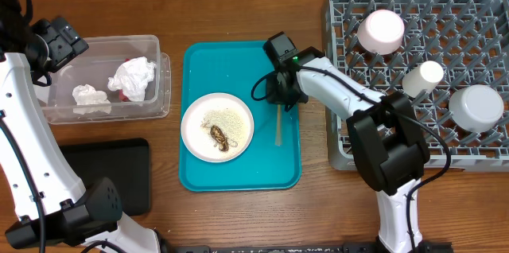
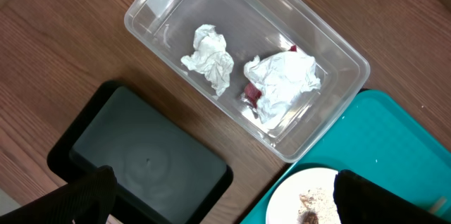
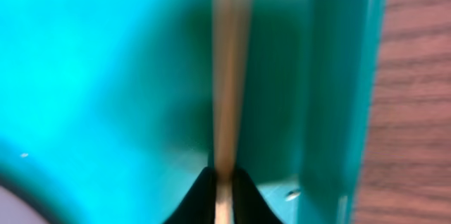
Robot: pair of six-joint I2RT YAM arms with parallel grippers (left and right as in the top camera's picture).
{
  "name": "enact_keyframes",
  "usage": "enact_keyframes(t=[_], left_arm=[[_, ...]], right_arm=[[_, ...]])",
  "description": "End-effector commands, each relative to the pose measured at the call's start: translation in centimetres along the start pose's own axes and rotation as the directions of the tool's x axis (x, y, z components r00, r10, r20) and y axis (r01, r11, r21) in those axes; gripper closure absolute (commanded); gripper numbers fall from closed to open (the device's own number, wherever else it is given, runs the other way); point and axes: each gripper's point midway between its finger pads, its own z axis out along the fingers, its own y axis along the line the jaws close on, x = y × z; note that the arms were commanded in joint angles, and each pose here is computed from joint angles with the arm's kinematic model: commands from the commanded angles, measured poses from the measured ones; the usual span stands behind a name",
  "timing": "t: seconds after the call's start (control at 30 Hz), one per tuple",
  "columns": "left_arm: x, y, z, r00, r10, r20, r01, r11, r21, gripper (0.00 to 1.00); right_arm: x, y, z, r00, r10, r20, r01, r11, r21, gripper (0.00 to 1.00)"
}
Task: Sort waste into correct bins and load items into the dishwasher
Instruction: 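Carry the second chopstick into the rack beside the pink bowl and release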
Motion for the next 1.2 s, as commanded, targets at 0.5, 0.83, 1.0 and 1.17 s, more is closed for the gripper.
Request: enact_keyframes(t=[0.5, 0.83, 1.0, 1.17], left_arm=[[-0.1, 0.2, -0.1, 1.0, -0.009, 0.008, 0.009, 1.0, -0.01, 0.0], [-0.1, 0.2, -0.1, 1.0, -0.009, 0.008, 0.009, 1.0, -0.01, 0.0], [-0.1, 0.2, -0.1, 1.0, -0.009, 0.008, 0.009, 1.0, -0.01, 0.0], [-0.1, 0.2, -0.1, 1.0, -0.009, 0.008, 0.009, 1.0, -0.01, 0.0]], right_arm=[[-8.9, -1.8, -15.5, 0.989, 0.073, 0.126, -0.058, 0.991, -0.118, 0.96], [-12.9, -11.0, -23.7, 0.956, 0.122, 0.268, -0.103, 0.991, -0.085, 0.96], [-13.6, -16.8, -24.2, 0.95, 0.137, 0.281, -0.13, 0.991, -0.043, 0.96], [-13.8, -19.5, -24.7, 0.94, 0.187, 0.286, -0.176, 0.982, -0.064, 0.96]])
